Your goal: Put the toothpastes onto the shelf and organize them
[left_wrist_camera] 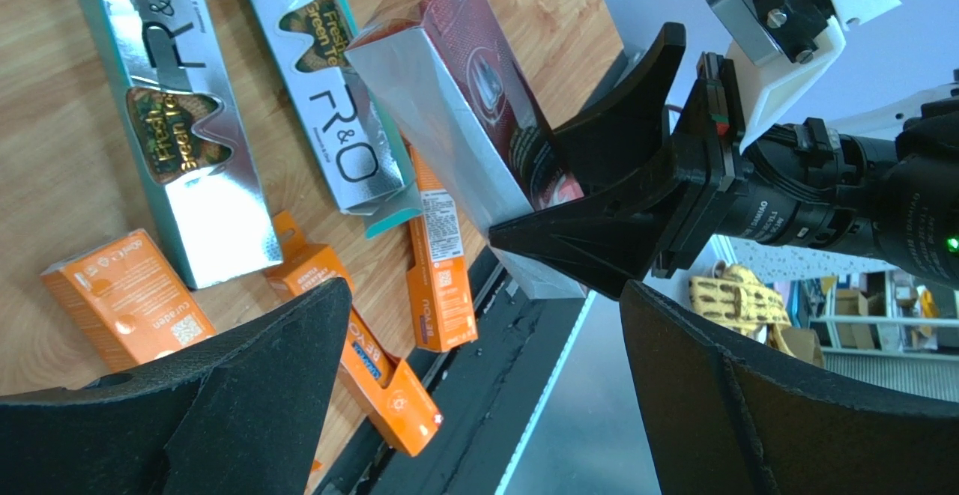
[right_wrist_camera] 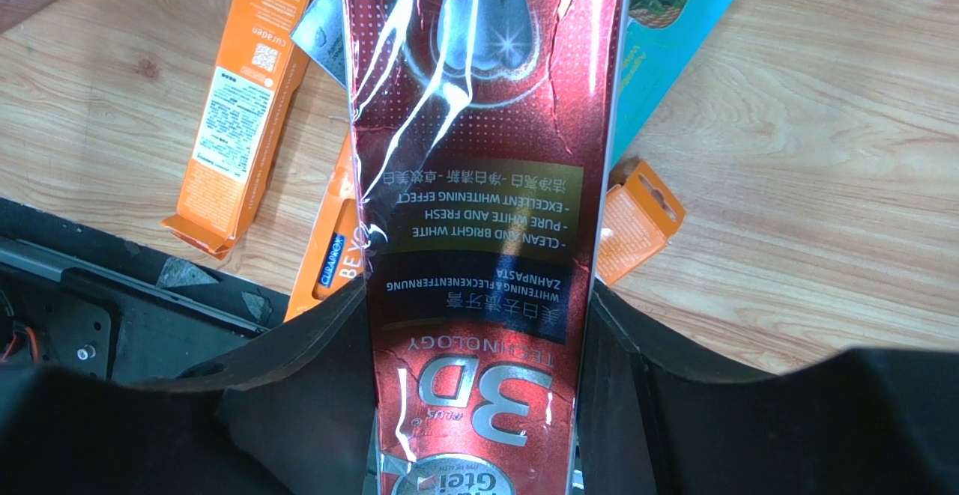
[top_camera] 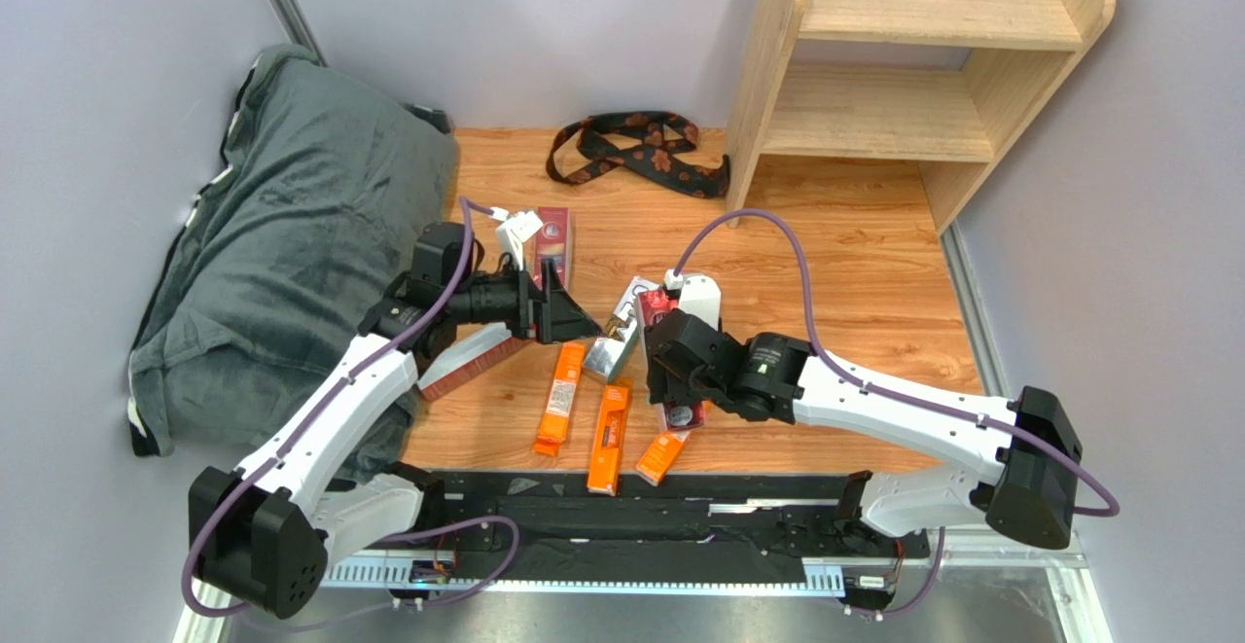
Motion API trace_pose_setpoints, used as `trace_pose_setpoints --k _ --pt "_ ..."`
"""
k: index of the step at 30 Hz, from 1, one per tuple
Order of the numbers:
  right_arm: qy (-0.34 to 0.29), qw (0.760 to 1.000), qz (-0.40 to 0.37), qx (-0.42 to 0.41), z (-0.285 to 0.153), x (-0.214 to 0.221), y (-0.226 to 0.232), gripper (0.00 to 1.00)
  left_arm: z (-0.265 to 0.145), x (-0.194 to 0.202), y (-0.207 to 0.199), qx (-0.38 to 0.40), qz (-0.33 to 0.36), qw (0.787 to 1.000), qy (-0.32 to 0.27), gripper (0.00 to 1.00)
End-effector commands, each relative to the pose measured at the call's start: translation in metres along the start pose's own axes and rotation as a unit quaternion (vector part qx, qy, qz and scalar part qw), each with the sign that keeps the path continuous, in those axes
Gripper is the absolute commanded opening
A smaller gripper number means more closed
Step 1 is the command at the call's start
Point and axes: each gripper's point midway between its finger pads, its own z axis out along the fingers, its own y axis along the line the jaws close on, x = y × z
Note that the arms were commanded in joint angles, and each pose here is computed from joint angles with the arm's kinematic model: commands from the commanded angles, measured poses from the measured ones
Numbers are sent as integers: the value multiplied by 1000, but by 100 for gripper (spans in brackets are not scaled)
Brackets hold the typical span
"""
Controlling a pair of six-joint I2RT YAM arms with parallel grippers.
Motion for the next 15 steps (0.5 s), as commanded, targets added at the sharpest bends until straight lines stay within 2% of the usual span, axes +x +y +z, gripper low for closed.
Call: trace_pose_setpoints --k 1,15 --pt "-47 999 15 -23 -12 -30 20 32 9 -6 -9 11 7 1000 -6 99" --pt "-56 997 6 -48 -26 -35 42 32 54 4 -11 25 -19 999 24 97"
